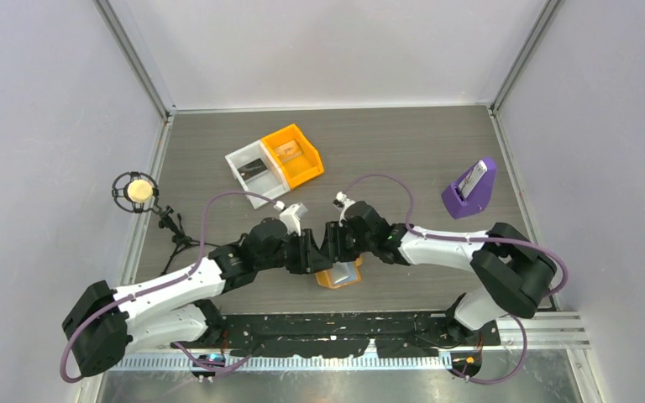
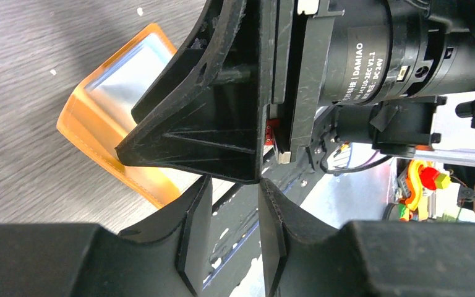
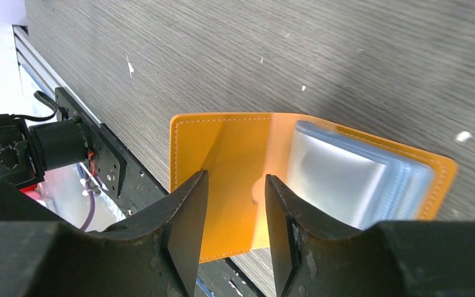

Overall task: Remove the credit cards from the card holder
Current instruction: Open the card holder at the center of the board.

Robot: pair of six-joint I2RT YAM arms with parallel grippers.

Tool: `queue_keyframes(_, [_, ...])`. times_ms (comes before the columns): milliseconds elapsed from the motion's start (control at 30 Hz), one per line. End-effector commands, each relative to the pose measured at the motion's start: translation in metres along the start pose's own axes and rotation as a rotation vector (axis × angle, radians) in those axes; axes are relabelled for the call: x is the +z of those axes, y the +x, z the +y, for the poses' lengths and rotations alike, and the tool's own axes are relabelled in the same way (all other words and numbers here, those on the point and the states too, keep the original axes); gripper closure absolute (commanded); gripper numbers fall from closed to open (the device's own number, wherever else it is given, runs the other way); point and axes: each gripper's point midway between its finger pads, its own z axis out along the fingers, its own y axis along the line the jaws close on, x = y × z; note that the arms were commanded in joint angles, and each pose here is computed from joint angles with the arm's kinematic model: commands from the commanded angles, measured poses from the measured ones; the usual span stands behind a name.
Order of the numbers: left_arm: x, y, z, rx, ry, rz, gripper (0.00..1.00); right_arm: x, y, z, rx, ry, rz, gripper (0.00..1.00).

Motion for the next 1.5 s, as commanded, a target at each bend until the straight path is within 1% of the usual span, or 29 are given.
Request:
queue_keyframes(0, [0.009,0.023,0.038,-0.014,-0.12,0.068,0.67,-0.031,-0.035,0.018,-0.032,-0.079,-0.113,0.54])
queue_keyframes(267, [0.019,0.038,0.058,-0.023,-0.179,0.119,0.7,-0.057,-0.038,-0.014,-0.021,-0.012,-0.147,0.52])
queue_keyframes(367, [0.021,0.039,0.06,-0.024,-0.187,0.121,0.7,-0.061,-0.028,-0.022,-0.017,0.008,-0.121,0.52])
queue_keyframes(600, [0.027,0.042,0.072,-0.025,-0.222,0.122,0.7,-0.06,-0.005,-0.036,0.004,0.024,-0.068,0.51])
queue_keyframes(800, [0.034,0.051,0.087,-0.046,-0.269,0.144,0.7,-0.051,0.003,-0.042,0.021,0.025,-0.03,0.49])
queue_keyframes(833, [0.035,0.054,0.088,-0.051,-0.271,0.155,0.7,-0.049,-0.001,-0.036,0.018,-0.005,-0.041,0.48])
queue_keyframes(933, [0.038,0.055,0.086,-0.063,-0.243,0.146,0.7,-0.043,0.002,-0.034,0.029,-0.02,-0.03,0.47])
queue_keyframes(1133, [0.043,0.057,0.079,-0.075,-0.211,0.165,0.7,-0.037,0.002,-0.028,0.019,-0.046,-0.029,0.49])
queue_keyframes(1300, [0.044,0.055,0.072,-0.076,-0.195,0.164,0.7,-0.041,-0.002,-0.015,0.025,-0.096,-0.048,0.49])
queue_keyframes(1467, [0.035,0.044,0.063,-0.079,-0.195,0.135,0.7,-0.051,-0.007,-0.001,0.033,-0.15,-0.077,0.54])
